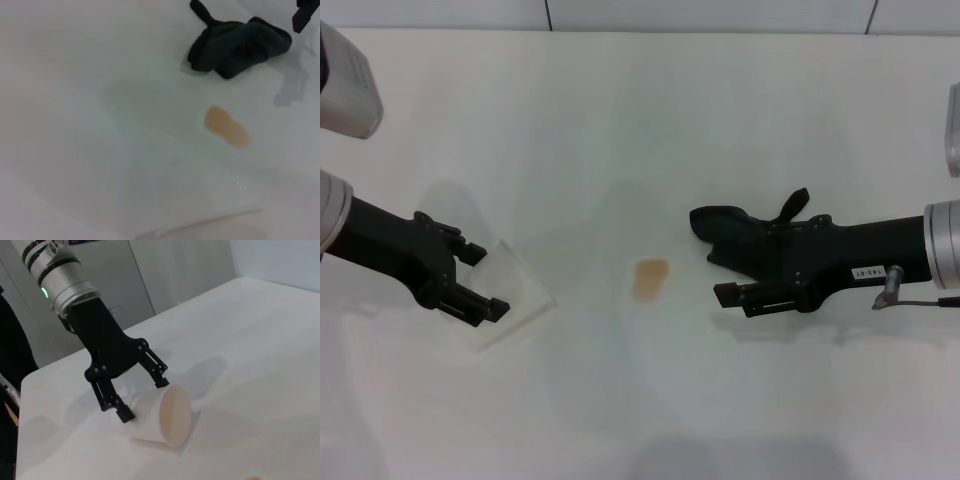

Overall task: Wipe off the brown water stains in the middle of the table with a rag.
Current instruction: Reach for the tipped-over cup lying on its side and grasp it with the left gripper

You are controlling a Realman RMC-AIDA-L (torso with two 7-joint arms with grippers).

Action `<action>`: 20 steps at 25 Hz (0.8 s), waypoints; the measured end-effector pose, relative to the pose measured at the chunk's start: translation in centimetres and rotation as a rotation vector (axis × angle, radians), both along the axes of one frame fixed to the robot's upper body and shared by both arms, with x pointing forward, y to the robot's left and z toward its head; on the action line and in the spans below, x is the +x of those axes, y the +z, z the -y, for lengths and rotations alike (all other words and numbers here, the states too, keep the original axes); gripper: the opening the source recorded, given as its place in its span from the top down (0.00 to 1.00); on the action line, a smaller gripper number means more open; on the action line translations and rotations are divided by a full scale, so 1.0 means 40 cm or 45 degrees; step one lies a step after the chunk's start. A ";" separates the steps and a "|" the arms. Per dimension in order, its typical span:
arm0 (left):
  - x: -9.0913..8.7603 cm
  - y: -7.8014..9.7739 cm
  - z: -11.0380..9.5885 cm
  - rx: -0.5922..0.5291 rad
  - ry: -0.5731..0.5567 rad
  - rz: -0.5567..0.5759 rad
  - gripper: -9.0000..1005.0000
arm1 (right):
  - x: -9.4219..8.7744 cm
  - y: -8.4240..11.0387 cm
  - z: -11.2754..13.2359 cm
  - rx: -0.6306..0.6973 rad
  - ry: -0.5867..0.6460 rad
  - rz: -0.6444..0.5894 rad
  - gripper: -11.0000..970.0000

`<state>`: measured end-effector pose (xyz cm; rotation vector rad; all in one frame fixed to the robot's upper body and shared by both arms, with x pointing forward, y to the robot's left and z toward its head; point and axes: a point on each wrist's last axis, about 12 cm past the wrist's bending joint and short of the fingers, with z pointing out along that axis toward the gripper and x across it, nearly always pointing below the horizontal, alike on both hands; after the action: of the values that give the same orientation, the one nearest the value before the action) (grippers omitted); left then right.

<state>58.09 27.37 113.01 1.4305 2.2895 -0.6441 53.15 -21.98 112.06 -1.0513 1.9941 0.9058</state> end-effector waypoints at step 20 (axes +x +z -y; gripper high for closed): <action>-0.008 -0.015 0.003 -0.001 0.008 -0.005 0.22 | 0.000 0.000 0.000 0.000 0.001 -0.001 0.19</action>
<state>57.78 27.25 112.41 1.4220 2.2958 -0.6468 53.14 -21.98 112.05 -1.0514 1.9946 0.9069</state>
